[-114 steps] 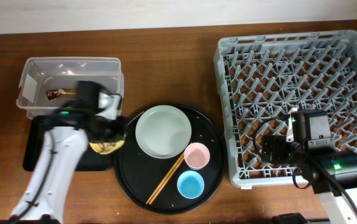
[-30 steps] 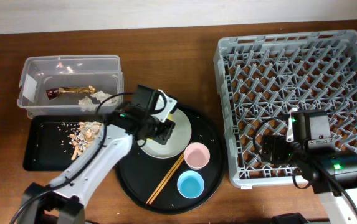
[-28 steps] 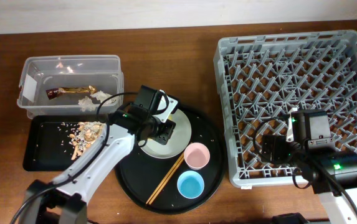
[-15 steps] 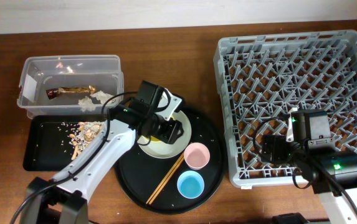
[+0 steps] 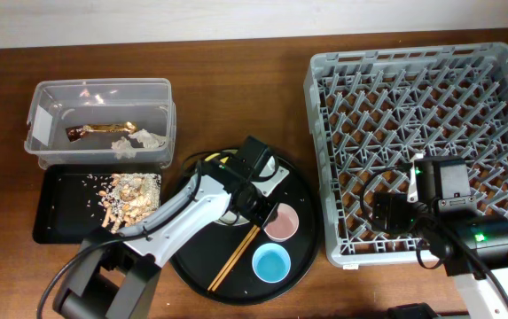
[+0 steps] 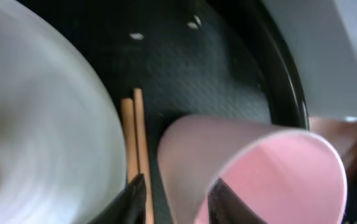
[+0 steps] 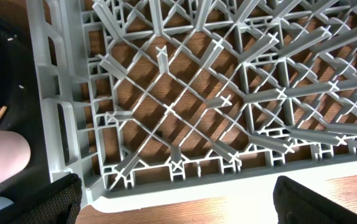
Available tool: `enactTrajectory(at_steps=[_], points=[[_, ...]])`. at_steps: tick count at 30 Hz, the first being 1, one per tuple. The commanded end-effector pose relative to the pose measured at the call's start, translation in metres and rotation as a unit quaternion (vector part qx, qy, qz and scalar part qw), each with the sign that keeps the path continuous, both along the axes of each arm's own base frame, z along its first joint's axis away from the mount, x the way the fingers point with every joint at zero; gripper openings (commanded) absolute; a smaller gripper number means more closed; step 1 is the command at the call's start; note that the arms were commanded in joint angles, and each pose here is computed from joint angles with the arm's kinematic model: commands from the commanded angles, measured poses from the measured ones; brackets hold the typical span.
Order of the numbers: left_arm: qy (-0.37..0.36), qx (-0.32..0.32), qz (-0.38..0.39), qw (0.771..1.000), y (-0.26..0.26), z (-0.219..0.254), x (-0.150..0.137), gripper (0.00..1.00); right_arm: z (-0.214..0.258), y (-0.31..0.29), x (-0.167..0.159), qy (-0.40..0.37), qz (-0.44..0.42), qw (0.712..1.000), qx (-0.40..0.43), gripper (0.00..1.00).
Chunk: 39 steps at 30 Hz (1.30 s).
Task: Sort waste into correct bins and load items into the dishwasher rack
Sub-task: 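Place yellow bowl on plate, grasp pink cup with left gripper, hand to right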
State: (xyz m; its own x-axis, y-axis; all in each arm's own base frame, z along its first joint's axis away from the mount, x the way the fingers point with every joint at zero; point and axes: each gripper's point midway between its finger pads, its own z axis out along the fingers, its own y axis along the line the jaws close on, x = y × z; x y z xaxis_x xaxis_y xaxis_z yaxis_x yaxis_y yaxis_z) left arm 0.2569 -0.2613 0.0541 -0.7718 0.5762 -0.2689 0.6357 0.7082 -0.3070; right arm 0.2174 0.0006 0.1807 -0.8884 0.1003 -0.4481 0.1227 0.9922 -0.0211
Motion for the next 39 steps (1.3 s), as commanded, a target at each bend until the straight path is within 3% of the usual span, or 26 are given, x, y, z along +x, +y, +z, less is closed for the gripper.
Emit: enactTrajectory(at_steps=[1, 6, 9, 11, 13, 16, 20, 27, 34, 39], points=[[-0.010, 0.006, 0.017, 1.000, 0.001, -0.002, 0.007, 0.02, 0.007, 0.001, 0.002, -0.010, -0.003, 1.000, 0.003, 0.99], [-0.049, -0.046, 0.055, 0.996, -0.006, 0.047, 0.042, 0.00, 0.007, -0.001, 0.002, -0.012, -0.006, 1.000, -0.001, 0.99], [-0.029, -0.154, 0.109, 0.982, 0.004, 0.095, 0.066, 0.00, 0.015, -0.012, 0.016, -0.048, -0.064, 0.997, 0.018, 0.99], [0.027, -0.250, 0.173, 0.952, 0.017, 0.120, 0.087, 0.00, 0.021, 0.023, 0.034, -0.067, 0.004, 0.990, 0.121, 0.99], [0.080, -0.335, 0.194, 0.919, 0.021, 0.144, 0.099, 0.00, 0.033, 0.084, 0.039, -0.065, 0.139, 0.953, 0.260, 0.99], [0.126, -0.433, 0.096, 0.887, 0.001, 0.179, 0.083, 0.00, 0.048, 0.131, 0.035, -0.054, 0.255, 0.883, 0.390, 0.99], [0.151, -0.454, 0.053, 0.877, -0.010, 0.189, 0.066, 0.00, 0.064, 0.156, 0.045, -0.068, 0.329, 0.806, 0.487, 0.99], [0.163, -0.457, 0.035, 0.874, -0.018, 0.192, 0.056, 0.00, 0.098, 0.167, 0.056, -0.141, 0.423, 0.716, 0.538, 0.99], [0.182, -0.451, 0.030, 0.873, -0.029, 0.192, 0.046, 0.00, 0.104, 0.167, 0.054, -0.146, 0.433, 0.704, 0.544, 1.00], [0.191, -0.450, 0.036, 0.872, -0.029, 0.192, 0.046, 0.00, 0.103, 0.167, 0.054, -0.147, 0.433, 0.704, 0.543, 0.88]])
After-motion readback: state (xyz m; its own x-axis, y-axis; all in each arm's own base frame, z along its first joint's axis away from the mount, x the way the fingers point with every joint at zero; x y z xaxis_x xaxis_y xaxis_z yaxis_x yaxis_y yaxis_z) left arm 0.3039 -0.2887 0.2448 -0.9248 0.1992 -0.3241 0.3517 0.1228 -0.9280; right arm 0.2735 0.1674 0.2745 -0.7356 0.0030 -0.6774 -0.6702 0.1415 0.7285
